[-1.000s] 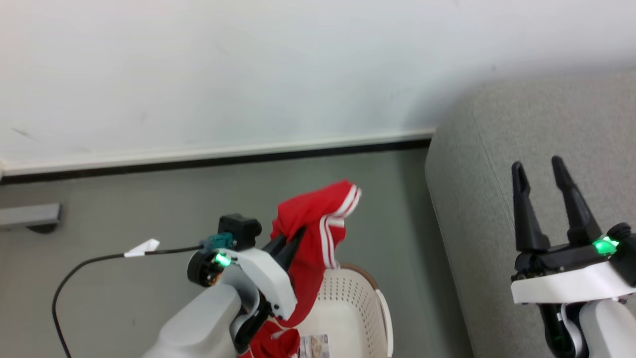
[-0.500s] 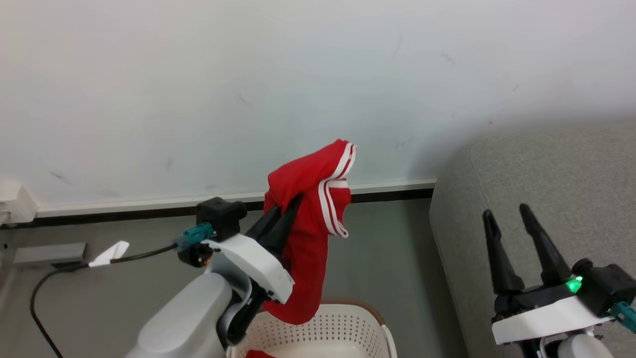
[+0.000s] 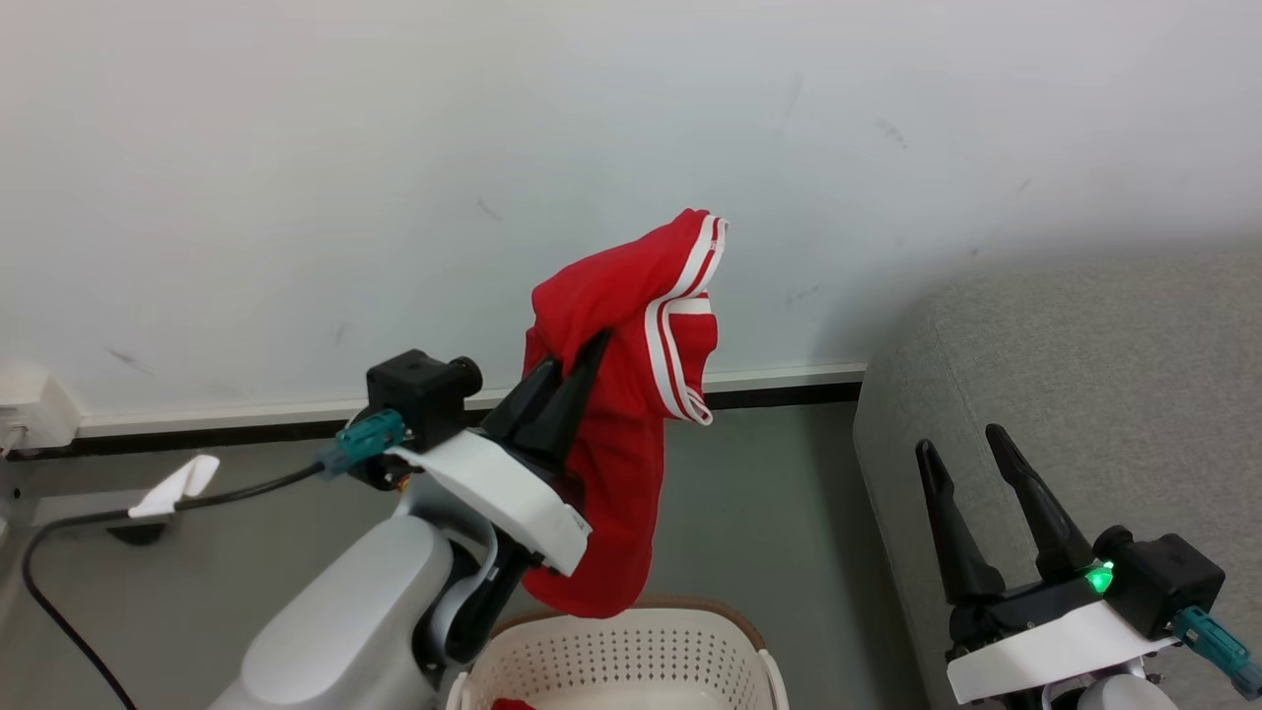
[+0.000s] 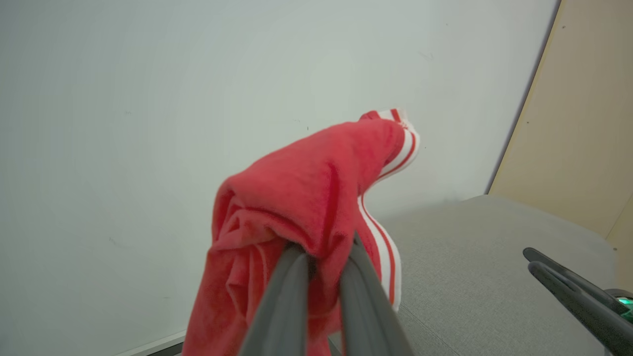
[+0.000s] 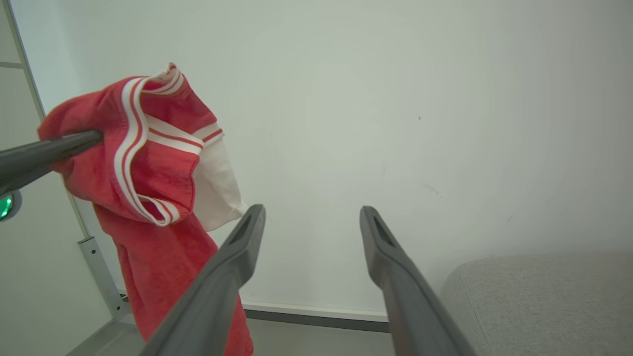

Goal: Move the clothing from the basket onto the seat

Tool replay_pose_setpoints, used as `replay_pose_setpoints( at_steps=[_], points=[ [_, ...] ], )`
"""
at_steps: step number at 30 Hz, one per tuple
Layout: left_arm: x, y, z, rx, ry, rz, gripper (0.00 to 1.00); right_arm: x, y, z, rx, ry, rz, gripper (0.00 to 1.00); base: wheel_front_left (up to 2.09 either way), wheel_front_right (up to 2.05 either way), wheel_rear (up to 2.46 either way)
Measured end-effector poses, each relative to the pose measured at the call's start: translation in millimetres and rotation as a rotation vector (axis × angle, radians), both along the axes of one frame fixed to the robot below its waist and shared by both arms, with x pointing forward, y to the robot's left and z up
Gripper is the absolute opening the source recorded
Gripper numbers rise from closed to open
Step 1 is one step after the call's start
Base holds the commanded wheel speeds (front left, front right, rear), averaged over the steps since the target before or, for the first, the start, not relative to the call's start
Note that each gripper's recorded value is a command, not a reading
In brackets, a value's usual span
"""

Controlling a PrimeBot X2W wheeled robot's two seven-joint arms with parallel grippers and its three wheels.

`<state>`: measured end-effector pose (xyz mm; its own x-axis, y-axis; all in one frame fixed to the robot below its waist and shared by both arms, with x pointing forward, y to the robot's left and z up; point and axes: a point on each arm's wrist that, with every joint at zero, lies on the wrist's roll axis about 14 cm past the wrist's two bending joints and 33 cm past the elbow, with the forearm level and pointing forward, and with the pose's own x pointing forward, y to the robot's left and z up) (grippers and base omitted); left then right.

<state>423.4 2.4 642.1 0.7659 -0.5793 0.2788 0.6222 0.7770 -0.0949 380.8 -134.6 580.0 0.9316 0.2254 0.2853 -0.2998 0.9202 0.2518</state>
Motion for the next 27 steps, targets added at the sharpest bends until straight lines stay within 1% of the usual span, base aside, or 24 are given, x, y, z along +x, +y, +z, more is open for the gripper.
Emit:
replay_pose_setpoints(
  at_steps=[6, 9, 12, 15, 20, 24, 27],
  points=[
    [-1.5, 1.1, -3.3, -0.004, 0.009, 0.004, 0.0, 0.5, 7.4, -5.1, -0.003, 0.016, 0.023, 1.0, 0.0, 0.0, 0.0],
    [-2.4, 0.4, -3.5, -0.003, 0.011, 0.001, 0.0, -1.3, 19.0, -9.1, -0.012, 0.027, 0.058, 1.0, 0.0, 0.0, 0.0],
    [-3.7, 0.2, -2.1, -0.003, 0.008, 0.0, 0.0, -3.7, 40.7, -14.3, -0.07, 0.032, 0.126, 1.0, 0.0, 0.0, 0.0],
    [-6.2, -0.7, 1.3, -0.006, 0.002, -0.005, 0.0, -5.7, 65.5, -18.1, -0.087, 0.041, 0.197, 1.0, 0.0, 0.0, 0.0],
    [-13.4, -6.4, 7.3, -0.009, -0.008, -0.029, 0.0, -7.9, 106.6, -41.8, -0.146, 0.107, 0.323, 1.0, 0.0, 0.0, 0.0],
    [-21.7, -11.6, 9.0, -0.013, -0.008, -0.052, 0.0, -3.7, 136.0, -45.2, -0.171, 0.124, 0.403, 1.0, 0.0, 0.0, 0.0],
    [-28.3, -14.4, 8.6, -0.016, -0.005, -0.071, 0.0, -1.3, 152.3, -54.4, -0.214, 0.15, 0.449, 1.0, 0.0, 0.0, 0.0]
  ],
)
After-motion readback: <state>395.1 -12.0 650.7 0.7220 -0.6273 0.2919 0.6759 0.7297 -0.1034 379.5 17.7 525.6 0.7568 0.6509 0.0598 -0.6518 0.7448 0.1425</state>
